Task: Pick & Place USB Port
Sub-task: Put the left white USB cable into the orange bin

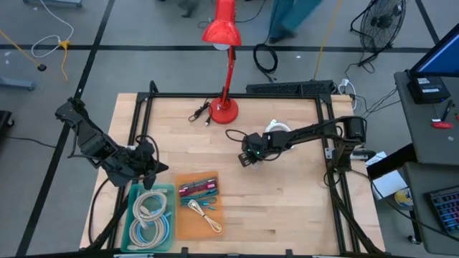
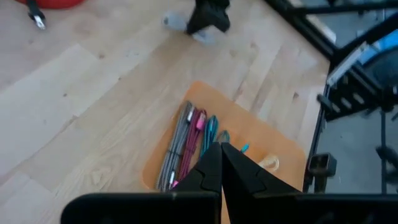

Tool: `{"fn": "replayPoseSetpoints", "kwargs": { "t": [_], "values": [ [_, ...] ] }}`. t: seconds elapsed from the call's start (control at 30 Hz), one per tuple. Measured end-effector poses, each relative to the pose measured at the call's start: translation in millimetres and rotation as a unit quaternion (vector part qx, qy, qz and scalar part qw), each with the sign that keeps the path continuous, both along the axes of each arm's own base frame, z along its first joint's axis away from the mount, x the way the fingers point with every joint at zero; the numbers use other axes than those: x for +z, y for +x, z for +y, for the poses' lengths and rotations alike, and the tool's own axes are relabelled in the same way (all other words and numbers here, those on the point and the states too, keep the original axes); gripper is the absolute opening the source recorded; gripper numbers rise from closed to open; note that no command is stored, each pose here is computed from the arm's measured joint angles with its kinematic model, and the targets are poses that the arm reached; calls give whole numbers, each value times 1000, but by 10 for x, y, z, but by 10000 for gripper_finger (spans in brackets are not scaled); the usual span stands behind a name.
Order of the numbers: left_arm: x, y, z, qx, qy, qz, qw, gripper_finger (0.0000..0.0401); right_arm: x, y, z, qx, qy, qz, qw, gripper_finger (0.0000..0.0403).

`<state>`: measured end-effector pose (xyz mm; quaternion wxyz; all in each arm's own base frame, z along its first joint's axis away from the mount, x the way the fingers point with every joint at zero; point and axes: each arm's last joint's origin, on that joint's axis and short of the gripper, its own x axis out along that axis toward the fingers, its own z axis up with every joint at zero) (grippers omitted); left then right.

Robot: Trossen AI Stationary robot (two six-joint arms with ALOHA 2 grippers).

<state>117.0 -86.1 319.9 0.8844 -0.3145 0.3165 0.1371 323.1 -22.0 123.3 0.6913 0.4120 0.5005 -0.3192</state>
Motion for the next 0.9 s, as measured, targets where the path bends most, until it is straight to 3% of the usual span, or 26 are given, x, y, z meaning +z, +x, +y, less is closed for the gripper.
{"fn": "replayPoseSetpoints", "kwargs": {
  "t": [0.07, 0.2, 0.3, 0.47, 0.53, 0.63, 0.7, 0.8, 0.87, 0.9],
  "values": [
    [6, 4, 9, 17, 5, -11, 1000, 3, 66, 45, 31, 14, 1, -18, 1000, 24],
    [17, 10, 28, 53, 14, -34, 998, 3, 309, 164, 118, 29, -3, -74, 997, 17],
    [23, 11, 40, 77, 13, -48, 996, 3, 818, 293, 184, 38, -39, -186, 981, 12],
    [35, 14, 56, 93, 34, -68, 993, 3, 1670, 396, 392, 52, -102, -359, 926, 11],
    [16, 40, 44, 91, 43, -89, 991, 3, 2027, 402, 494, 53, -123, -428, 894, 11],
    [40, 136, 16, 65, 46, -153, 985, 3, 2422, 348, 621, 52, -149, -474, 866, 10],
    [81, 256, -13, 28, 42, -222, 974, 3, 2576, 345, 733, 61, -155, -495, 853, 10],
    [136, 428, 9, -49, 37, -336, 940, 3, 2713, 329, 882, 82, -154, -509, 843, 10],
    [160, 529, 75, -57, 34, -380, 923, 10, 2762, 312, 950, 86, -147, -519, 838, 10],
    [146, 570, 116, -56, 38, -378, 923, 18, 2791, 304, 979, 84, -143, -529, 832, 10]
  ]
}}
